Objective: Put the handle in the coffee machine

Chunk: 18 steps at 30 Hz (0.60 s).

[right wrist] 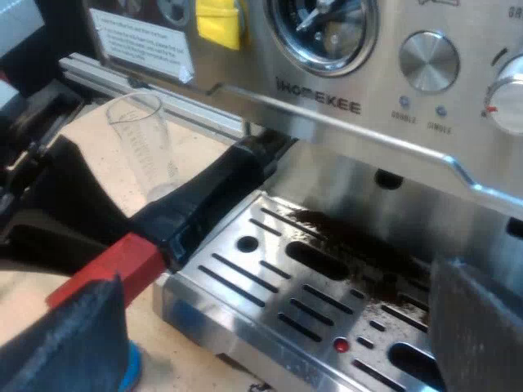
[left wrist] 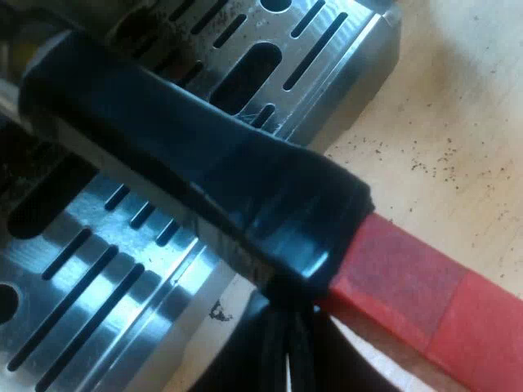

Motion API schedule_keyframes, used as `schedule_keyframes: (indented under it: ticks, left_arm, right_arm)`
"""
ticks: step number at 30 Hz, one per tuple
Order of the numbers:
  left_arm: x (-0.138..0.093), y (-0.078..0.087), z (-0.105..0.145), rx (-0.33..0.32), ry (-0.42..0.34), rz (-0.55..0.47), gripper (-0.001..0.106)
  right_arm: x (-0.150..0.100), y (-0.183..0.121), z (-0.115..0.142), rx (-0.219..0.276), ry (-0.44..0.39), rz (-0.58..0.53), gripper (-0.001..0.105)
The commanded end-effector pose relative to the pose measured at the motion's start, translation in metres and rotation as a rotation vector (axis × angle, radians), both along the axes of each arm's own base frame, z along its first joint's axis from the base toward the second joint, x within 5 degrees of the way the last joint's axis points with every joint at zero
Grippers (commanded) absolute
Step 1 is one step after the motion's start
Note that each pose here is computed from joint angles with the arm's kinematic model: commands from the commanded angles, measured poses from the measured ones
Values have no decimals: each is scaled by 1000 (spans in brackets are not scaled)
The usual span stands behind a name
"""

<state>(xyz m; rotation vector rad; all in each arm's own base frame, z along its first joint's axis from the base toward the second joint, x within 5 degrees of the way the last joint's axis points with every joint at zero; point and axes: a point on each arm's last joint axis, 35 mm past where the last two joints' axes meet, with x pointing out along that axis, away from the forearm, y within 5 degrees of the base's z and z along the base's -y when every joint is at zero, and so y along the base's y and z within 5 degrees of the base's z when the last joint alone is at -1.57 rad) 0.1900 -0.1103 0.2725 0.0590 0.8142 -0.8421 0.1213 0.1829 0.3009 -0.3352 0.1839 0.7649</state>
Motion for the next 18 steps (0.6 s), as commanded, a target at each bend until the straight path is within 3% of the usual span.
schedule_keyframes:
  ticks: [1,6,9,11,13,18]
  left_arm:
    - [1,5,34,-128,-141,-18,0]
    - [-8,39,52,-97,-225,166,2]
    - [-18,55,66,-108,-280,234,21]
    - [-28,65,81,-111,-310,276,48]
    - [-34,71,93,-108,-327,311,64]
    - [-45,82,129,-115,-404,373,68]
  right_arm:
    - [-2,0,2,15,6,48,77]
    - [-3,1,2,23,16,73,77]
    - [-3,1,2,38,31,66,77]
    - [-3,1,5,40,33,68,77]
    - [-2,1,8,27,41,65,77]
    - [-3,-1,25,-16,69,63,77]
